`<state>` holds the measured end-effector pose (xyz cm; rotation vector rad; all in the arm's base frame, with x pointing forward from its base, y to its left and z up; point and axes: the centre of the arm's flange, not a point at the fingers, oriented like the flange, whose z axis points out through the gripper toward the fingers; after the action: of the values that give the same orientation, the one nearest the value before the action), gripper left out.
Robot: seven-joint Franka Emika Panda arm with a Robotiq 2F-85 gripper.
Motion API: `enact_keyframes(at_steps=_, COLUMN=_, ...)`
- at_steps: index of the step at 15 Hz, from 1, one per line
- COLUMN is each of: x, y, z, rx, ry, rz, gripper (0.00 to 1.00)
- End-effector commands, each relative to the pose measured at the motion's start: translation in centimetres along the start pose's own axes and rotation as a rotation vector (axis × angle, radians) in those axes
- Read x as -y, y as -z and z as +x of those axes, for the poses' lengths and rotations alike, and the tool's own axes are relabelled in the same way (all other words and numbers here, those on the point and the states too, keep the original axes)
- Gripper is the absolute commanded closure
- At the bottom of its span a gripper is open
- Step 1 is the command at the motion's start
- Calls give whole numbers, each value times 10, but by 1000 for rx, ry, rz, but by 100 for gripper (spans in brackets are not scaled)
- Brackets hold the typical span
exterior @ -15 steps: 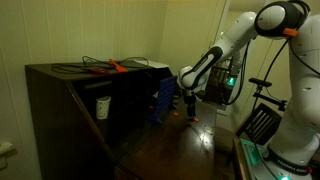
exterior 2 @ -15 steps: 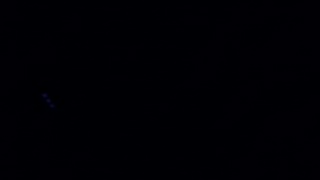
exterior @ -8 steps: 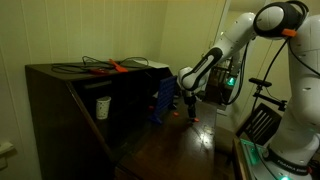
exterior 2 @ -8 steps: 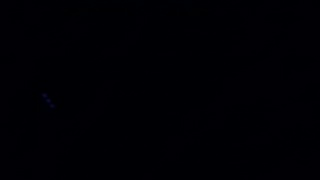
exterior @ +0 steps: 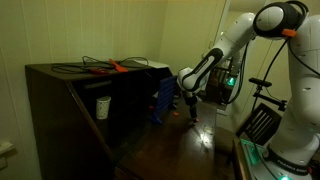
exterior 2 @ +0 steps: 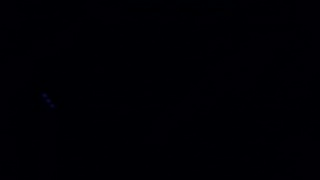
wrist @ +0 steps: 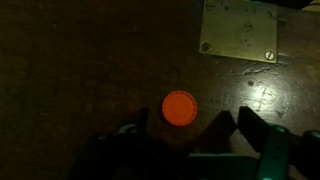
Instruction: Pick up one orange circular object and put in the blue frame
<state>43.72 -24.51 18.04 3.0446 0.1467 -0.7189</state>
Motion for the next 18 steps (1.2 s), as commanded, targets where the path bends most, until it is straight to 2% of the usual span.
enact_keyframes(at_steps=1, x=-1, y=-5, z=-6, rx=33, ry=38, rz=-15, gripper=15)
enact_keyframes(at_steps=2, x=-1, y=-5, z=-6, rx=34, ry=39, rz=-19, gripper=25)
enact_keyframes(at_steps=3, x=-1, y=-6, z=-6, rx=34, ry=41, rz=-21, gripper=40)
enact_keyframes(at_steps=4, x=-2, y=-6, z=-6, rx=33, ry=42, rz=-24, gripper=47)
enact_keyframes(at_steps=7, x=-4, y=-5, z=-8, rx=31, ry=41, rz=-33, gripper=64)
enact_keyframes(at_steps=9, x=-3, y=-4, z=-8, rx=30, ry=41, rz=-33, gripper=69)
enact_keyframes(at_steps=10, x=-3, y=-3, z=-8, rx=30, ry=40, rz=-34, gripper=67)
enact_keyframes(at_steps=11, x=-3, y=-3, z=-9, rx=30, ry=39, rz=-36, gripper=42)
enact_keyframes(at_steps=12, x=-3, y=-3, z=-9, rx=31, ry=39, rz=-36, gripper=39)
enact_keyframes(at_steps=16, x=-2, y=-5, z=-8, rx=31, ry=41, rz=-34, gripper=15)
enact_keyframes(at_steps=17, x=-1, y=-5, z=-8, rx=32, ry=41, rz=-33, gripper=28)
enact_keyframes(at_steps=18, x=-1, y=-6, z=-8, rx=31, ry=41, rz=-33, gripper=34)
